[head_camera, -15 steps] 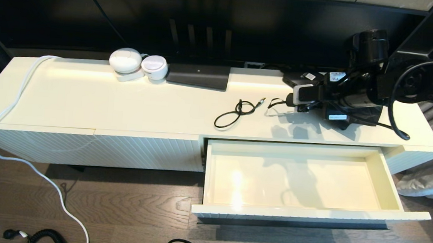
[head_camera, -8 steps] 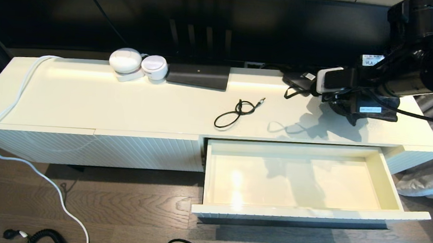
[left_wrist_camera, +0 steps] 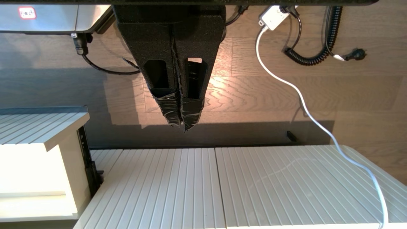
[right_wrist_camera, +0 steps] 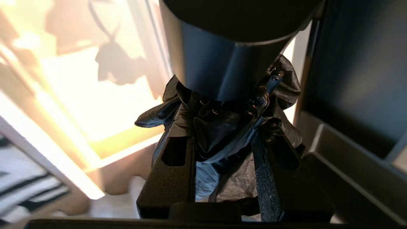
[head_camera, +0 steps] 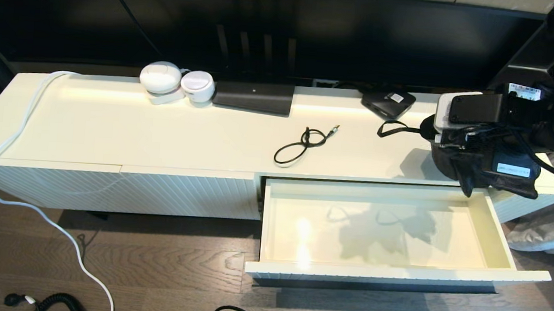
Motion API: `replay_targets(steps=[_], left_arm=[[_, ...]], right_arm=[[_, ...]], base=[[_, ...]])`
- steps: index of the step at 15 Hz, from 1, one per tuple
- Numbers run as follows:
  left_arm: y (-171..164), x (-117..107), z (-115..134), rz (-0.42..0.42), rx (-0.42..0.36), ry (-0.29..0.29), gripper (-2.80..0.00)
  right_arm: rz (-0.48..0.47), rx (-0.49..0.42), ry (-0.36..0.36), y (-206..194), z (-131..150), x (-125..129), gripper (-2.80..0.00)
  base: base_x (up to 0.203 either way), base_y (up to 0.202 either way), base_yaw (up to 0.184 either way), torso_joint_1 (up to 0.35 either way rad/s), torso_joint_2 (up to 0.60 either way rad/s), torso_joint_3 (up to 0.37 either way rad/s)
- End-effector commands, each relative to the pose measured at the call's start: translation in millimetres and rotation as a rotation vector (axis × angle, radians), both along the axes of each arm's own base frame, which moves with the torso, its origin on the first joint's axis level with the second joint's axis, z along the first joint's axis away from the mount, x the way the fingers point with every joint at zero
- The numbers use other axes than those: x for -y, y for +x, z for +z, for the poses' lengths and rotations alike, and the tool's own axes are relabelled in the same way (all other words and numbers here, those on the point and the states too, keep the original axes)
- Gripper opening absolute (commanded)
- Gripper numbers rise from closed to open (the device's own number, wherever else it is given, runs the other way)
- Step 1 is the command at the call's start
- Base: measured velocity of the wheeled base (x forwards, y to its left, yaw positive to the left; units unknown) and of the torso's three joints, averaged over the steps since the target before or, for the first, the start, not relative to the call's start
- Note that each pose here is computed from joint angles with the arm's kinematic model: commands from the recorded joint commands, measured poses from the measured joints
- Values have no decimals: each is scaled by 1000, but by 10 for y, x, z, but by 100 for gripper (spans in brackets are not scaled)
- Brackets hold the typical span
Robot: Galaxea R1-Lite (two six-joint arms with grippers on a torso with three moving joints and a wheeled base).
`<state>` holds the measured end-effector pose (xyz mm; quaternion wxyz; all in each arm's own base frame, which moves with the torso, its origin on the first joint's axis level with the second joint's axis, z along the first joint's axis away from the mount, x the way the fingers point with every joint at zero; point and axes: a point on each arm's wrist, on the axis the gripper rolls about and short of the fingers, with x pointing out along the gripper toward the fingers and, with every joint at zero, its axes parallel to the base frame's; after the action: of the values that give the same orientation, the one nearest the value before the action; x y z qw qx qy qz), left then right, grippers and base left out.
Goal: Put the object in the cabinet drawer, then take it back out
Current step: Put the umbrella in the drawer
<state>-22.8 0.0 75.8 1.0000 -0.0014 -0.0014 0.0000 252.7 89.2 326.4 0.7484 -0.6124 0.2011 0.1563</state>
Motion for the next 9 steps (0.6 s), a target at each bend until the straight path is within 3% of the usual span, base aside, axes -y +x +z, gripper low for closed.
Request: replay_targets(steps=[1, 9], left_arm=[[1, 0, -2, 0, 0, 0, -280], [0, 0, 0, 0, 0, 0, -280]], right_arm=[[2, 3, 33, -141, 28, -1, -280], [-59, -161, 113, -76, -417, -65, -280]], base=[[0, 0, 0, 0, 0, 0], [0, 0, 0, 0, 0, 0]])
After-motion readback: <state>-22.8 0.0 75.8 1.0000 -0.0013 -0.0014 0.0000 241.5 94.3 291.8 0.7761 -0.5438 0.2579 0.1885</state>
